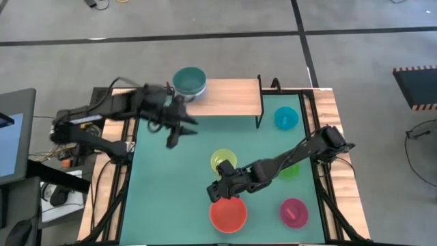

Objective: Place and stack bowls onto a shelf
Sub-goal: Stack the orange bowl on top of the green bowl on the shelf

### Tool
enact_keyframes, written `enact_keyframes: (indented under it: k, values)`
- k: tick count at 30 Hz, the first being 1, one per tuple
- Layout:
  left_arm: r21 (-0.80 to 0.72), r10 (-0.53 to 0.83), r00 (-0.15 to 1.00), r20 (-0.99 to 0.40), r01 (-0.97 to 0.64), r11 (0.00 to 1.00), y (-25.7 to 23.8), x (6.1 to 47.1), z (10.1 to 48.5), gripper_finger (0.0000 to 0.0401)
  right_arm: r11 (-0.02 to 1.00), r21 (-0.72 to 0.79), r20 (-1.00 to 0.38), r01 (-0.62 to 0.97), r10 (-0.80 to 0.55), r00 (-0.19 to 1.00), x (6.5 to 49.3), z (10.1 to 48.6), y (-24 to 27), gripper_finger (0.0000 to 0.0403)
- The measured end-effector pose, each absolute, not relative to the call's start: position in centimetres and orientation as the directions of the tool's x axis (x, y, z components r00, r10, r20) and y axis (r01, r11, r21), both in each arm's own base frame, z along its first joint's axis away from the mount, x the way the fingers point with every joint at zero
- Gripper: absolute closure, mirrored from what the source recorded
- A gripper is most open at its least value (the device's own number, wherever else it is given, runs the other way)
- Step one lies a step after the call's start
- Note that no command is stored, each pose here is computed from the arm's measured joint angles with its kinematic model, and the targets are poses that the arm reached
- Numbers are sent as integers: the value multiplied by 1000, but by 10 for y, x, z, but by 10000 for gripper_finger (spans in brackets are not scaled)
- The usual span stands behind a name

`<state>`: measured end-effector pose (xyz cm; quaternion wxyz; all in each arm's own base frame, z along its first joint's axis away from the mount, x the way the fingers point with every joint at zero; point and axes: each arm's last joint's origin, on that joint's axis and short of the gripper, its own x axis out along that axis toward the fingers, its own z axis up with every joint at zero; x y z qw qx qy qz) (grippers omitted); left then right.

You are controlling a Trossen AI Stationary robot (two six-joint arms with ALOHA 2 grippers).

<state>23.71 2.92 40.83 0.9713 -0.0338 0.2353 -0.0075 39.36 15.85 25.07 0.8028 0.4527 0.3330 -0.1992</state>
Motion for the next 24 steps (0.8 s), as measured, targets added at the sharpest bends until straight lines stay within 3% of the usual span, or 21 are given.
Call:
enact_keyframes:
  k: [9, 15, 19, 24]
  values:
    - [-213, -45, 939, -342, -30, 977, -4, 172, 350, 246, 472, 604, -723, 642, -14, 691, 399, 251, 144, 192]
    - [-285, -59, 936, -348, -46, 957, -13, 138, 308, 246, 434, 617, -715, 656, -39, 698, 409, 252, 119, 192]
    - [-389, -139, 920, -367, -16, 921, -19, 123, 278, 246, 462, 648, -672, 605, -26, 740, 413, 256, 121, 192]
    - [-468, -197, 901, -386, -8, 883, -26, 112, 250, 246, 587, 594, -682, 549, 6, 731, 406, 255, 140, 192]
